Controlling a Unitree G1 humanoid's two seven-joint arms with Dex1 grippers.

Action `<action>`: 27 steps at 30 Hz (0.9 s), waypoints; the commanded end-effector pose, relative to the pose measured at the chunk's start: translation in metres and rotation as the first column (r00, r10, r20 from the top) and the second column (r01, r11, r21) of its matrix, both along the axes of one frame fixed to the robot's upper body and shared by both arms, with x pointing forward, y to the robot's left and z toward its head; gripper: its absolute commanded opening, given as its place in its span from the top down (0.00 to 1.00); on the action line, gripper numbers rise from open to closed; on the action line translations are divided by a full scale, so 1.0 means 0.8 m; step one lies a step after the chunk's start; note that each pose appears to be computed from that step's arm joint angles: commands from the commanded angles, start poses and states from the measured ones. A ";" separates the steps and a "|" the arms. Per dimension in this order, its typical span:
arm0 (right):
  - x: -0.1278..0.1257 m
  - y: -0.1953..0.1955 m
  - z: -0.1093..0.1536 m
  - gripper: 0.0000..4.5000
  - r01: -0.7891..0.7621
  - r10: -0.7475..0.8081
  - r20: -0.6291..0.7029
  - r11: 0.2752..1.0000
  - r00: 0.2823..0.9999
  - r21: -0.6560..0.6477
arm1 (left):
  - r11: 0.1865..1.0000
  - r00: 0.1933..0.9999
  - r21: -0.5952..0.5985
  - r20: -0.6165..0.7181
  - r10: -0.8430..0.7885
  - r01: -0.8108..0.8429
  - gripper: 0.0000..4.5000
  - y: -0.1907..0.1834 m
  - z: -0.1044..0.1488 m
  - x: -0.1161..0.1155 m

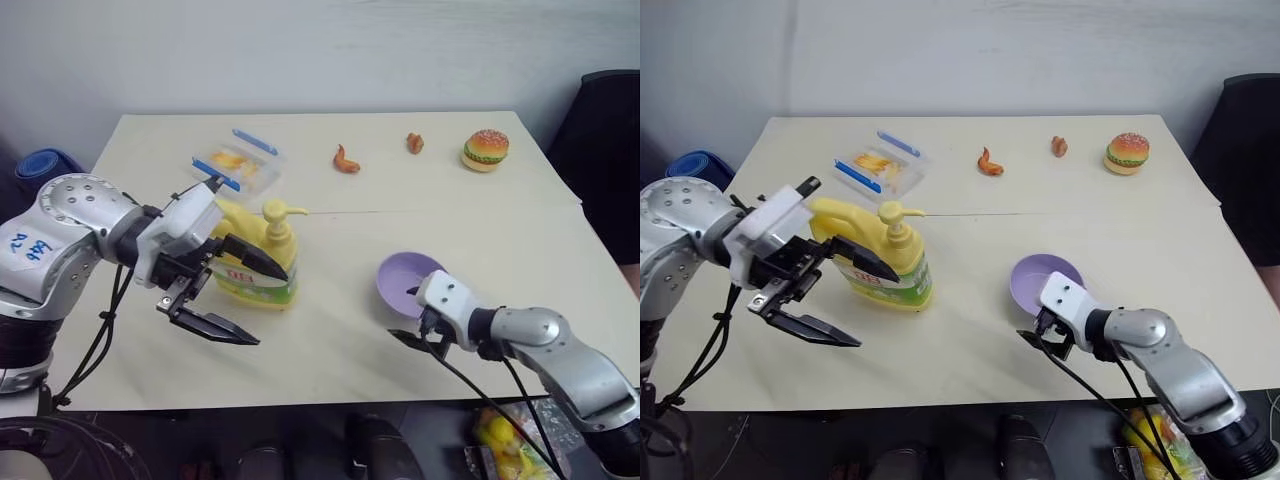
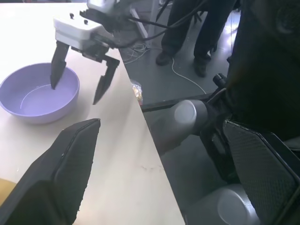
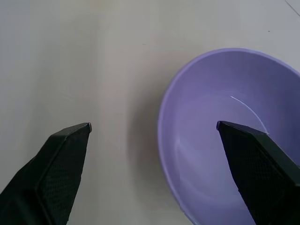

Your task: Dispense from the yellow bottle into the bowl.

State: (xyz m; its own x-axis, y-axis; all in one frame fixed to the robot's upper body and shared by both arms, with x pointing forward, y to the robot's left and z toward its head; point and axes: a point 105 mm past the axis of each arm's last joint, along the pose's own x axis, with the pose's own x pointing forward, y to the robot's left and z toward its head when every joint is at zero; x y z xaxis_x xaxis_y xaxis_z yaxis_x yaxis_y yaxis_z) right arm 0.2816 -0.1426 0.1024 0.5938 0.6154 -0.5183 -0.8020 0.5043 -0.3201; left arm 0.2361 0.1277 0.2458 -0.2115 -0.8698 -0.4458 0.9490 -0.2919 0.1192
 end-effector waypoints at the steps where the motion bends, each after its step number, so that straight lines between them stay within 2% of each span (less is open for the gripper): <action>1: 0.010 -0.001 -0.001 0.00 0.008 -0.007 0.042 1.000 0.999 -0.024 | 0.999 0.999 -0.001 0.034 -0.032 0.032 0.00 -0.002 0.009 -0.002; 2: 0.012 -0.002 -0.003 0.00 0.011 -0.010 0.043 0.999 0.999 -0.030 | 0.999 0.999 -0.004 0.036 -0.034 0.034 0.00 -0.003 0.010 -0.002; 5: 0.026 -0.007 -0.013 0.14 0.039 -0.036 0.056 0.998 0.998 -0.041 | 0.999 0.998 -0.004 0.046 -0.035 0.035 0.00 -0.003 0.010 -0.001; 9: 0.033 -0.012 -0.018 0.44 0.065 -0.063 0.049 0.997 0.997 -0.030 | 1.000 0.998 -0.007 0.055 -0.026 0.027 0.00 -0.003 0.012 0.000; 15: 0.035 -0.013 -0.021 0.44 0.067 -0.066 0.049 0.997 0.997 -0.027 | 1.000 0.997 -0.021 0.076 -0.004 0.005 0.00 -0.004 0.013 0.005; 19: 0.035 -0.014 -0.021 0.65 0.064 -0.062 0.057 0.998 0.996 -0.027 | 0.999 0.995 -0.027 0.093 0.030 -0.027 0.00 -0.003 0.012 0.015; 23: 0.032 -0.013 -0.017 0.95 0.054 -0.052 0.063 0.998 0.997 -0.024 | 0.998 0.993 -0.044 0.104 0.046 -0.041 0.00 -0.004 0.013 0.020; 24: 0.031 -0.013 -0.016 0.99 0.052 -0.051 0.065 0.998 0.997 -0.023 | 0.998 0.993 -0.047 0.107 0.047 -0.042 0.00 -0.004 0.014 0.021; 27: 0.024 -0.011 0.003 0.99 0.009 -0.006 0.087 0.999 0.996 -0.033 | 0.995 0.994 -0.094 0.100 0.048 -0.039 0.00 -0.009 0.025 0.020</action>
State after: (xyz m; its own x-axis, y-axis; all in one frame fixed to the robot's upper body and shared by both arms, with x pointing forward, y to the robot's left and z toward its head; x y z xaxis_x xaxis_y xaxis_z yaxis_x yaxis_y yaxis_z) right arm 0.3066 -0.1536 0.0845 0.6524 0.5617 -0.5087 -0.7551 0.5387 -0.3737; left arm 0.2540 0.1210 0.2461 -0.1501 -0.8975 -0.4147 0.9533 -0.2425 0.1798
